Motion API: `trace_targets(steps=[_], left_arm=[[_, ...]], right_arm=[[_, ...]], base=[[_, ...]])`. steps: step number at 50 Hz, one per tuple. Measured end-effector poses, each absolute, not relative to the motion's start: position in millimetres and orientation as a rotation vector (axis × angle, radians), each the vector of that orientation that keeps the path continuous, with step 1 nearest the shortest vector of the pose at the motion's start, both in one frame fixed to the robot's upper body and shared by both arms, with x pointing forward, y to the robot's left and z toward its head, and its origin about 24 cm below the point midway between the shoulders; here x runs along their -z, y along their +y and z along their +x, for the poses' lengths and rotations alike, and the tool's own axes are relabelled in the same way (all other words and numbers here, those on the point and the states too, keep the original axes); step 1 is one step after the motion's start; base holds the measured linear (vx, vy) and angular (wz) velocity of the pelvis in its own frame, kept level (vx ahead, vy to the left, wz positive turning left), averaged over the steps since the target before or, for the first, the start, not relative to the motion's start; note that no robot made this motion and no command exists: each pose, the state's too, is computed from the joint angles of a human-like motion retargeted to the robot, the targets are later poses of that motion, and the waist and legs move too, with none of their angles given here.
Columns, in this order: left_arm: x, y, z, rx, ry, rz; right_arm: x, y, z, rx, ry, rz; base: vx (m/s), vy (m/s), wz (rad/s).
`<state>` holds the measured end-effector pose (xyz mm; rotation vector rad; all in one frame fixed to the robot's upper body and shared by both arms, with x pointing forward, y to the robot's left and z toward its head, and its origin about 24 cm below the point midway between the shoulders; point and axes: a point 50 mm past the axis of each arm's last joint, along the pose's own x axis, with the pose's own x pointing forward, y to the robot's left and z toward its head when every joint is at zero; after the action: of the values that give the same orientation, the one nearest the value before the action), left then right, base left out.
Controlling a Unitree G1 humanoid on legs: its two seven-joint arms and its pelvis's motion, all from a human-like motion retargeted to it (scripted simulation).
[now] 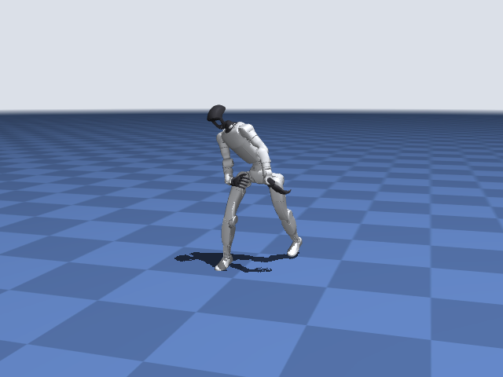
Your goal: Kungfu
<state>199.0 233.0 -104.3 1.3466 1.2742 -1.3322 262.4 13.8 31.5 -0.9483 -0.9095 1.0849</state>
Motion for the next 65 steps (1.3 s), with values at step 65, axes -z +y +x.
trace_targets(steps=[65], left_arm=[[128, 266, 91, 0.202, 0.928, -0.282]], right_arm=[[119, -252, 143, -0.358, 0.867, 0.231]], base=[[0.23, 0.28, 0.53]])
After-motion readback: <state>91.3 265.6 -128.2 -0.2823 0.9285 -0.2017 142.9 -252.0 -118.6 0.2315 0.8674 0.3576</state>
